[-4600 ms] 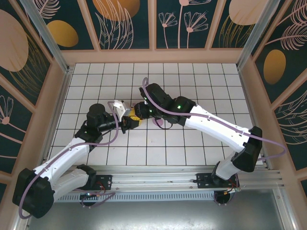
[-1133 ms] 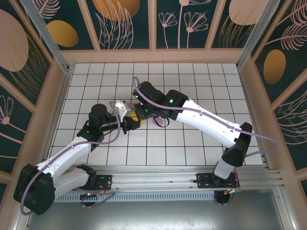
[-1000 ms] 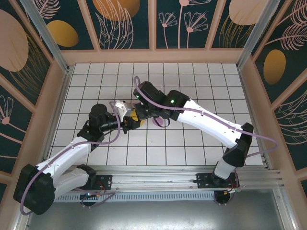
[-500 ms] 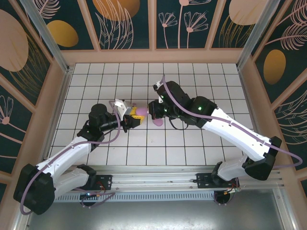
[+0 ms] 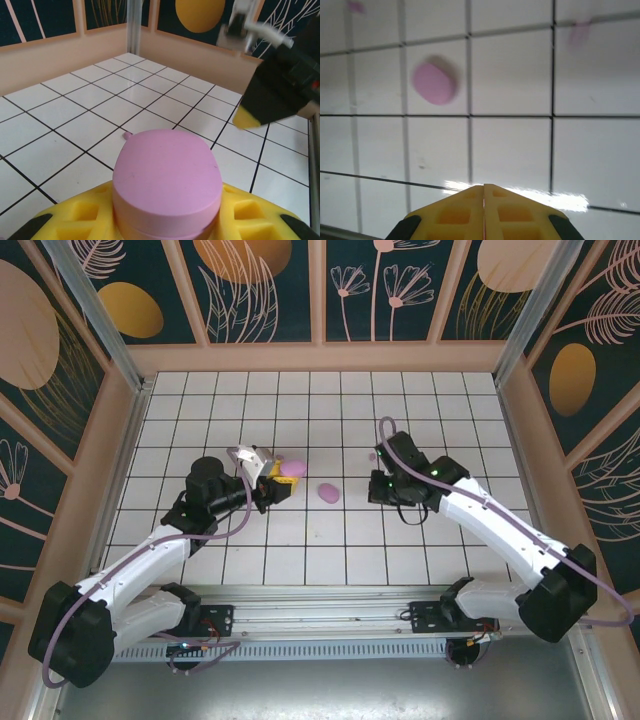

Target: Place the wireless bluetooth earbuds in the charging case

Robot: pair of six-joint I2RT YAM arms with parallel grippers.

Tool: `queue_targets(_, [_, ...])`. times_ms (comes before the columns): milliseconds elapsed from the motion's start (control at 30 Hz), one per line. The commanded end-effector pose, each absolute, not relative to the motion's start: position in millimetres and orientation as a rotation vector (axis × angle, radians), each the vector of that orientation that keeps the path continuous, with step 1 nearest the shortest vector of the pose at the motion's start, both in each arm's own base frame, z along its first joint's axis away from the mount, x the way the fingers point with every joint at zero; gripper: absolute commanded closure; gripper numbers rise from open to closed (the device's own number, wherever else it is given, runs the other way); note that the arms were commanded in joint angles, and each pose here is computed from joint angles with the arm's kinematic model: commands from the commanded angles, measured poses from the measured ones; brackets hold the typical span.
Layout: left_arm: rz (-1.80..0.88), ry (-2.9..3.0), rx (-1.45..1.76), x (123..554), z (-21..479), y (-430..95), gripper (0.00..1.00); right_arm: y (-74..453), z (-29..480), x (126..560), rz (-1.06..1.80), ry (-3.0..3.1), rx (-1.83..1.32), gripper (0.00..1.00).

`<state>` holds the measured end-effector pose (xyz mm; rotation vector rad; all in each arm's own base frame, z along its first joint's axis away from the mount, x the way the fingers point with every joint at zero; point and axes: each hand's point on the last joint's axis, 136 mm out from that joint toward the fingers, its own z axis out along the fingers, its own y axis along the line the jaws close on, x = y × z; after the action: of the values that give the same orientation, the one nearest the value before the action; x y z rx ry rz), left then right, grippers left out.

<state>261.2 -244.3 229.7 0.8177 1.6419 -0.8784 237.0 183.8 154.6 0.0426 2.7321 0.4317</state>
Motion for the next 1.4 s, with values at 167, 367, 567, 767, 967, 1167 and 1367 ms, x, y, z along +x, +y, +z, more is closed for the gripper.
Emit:
queue_targets(167, [-0.856, 1.675, 0.818, 260, 220, -241, 1.00, 170, 98, 239, 0.430, 2.820, 0.123, 0.93])
queue_targets(367, [-0.842, 1.678, 0.818, 262, 217, -240, 1.00, 163, 127, 269, 0.453, 2.725, 0.156, 0.92])
queue_targets(567, [-0.860, 1.659, 0.816, 266, 221, -244, 1.00, 156, 170, 309, 0.424, 2.601, 0.166, 0.91])
queue_targets(767, [-0.863, 1.642, 0.801, 276, 225, -249, 1.00, 114, 194, 363, 0.349, 2.492, 0.305, 0.80])
queue_targets(967, [-0.916, 1.615, 0.787, 290, 228, -261, 1.00, 26, 184, 444, 0.178, 2.370, 0.563, 0.68])
queue_targets(1167, [-0.937, 1.605, 0.791, 307, 227, -273, 1.00, -36, 155, 517, 0.041, 2.356, 0.672, 0.64])
queue_targets(1367, [-0.942, 1.608, 0.800, 324, 220, -283, 1.00, -68, 119, 577, 0.005, 2.386, 0.709, 0.61])
